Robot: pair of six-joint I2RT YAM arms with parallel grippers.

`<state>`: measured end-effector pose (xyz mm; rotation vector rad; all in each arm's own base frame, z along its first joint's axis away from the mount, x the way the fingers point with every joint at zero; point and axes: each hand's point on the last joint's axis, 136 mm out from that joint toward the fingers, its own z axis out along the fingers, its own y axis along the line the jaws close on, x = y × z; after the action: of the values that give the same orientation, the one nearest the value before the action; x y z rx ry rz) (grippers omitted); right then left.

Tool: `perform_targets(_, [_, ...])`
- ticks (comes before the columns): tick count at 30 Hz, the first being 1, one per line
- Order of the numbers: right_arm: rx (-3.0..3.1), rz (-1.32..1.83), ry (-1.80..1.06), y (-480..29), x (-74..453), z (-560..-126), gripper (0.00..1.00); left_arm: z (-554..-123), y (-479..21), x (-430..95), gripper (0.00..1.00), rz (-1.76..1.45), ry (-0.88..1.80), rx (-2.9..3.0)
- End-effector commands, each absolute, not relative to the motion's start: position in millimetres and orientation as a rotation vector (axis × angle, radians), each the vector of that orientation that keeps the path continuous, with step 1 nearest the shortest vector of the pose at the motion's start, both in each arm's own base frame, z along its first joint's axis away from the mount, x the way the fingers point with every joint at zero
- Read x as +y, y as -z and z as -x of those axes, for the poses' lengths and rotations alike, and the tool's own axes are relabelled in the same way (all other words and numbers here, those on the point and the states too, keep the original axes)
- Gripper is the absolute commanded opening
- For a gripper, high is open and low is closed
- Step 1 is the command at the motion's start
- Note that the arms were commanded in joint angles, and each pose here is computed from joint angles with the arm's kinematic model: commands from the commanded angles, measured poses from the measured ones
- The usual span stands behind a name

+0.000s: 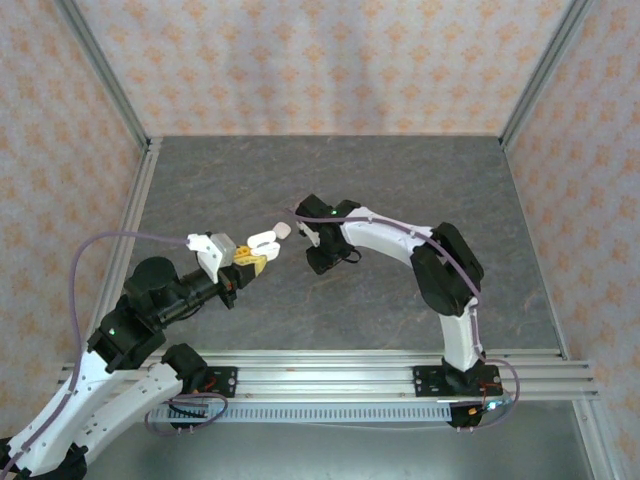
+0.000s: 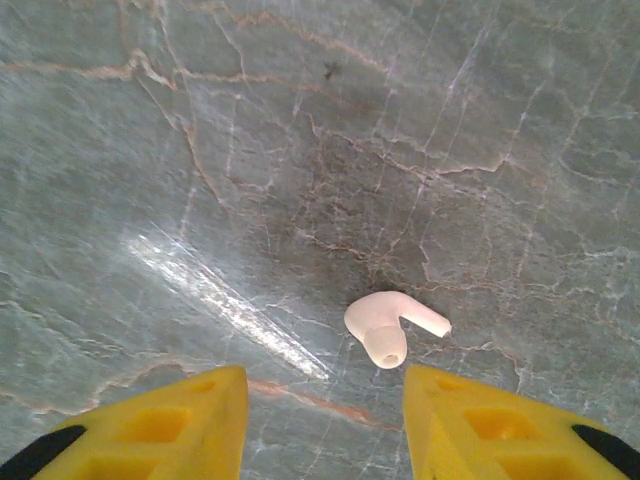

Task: Insert the wireless bluetooth earbuds into the charging case

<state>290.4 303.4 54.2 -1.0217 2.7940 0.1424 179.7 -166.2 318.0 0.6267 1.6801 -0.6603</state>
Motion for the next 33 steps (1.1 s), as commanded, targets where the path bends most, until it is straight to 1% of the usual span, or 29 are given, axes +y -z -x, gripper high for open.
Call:
perform_targets(1, [2.781,1.135,-0.046,-53.5,294.1,-293.4,0.45,-180.3,-316.4,-162.8,0.0,-0.623,0.634,1.681])
perform_targets(10, [2.764,1.262,0.043,-39.8,290.2,-297.9,0.46,-182.5,-315.5,-163.9,0.0,-0.632,0.624,1.689])
perform_targets(15, [2.752,1.302,0.039,-36.6,293.8,-299.9,0.46,-183.5,-316.8,-164.6,0.0,-0.629,0.627,1.693])
perform_targets(18, [2.744,1.34,0.065,-34.5,292.9,-301.9,0.45,-183.6,-320.6,-164.8,0.0,-0.632,0.626,1.691])
perform_targets(24, [2.758,1.351,0.039,-31.9,298.0,-301.3,0.38,-185.4,-321.5,-165.6,0.0,-0.625,0.628,1.695])
perform_targets(33, [2.775,1.398,0.087,-25.4,289.5,-296.9,0.42,-182.1,-317.6,-161.9,0.0,-0.606,0.634,1.699])
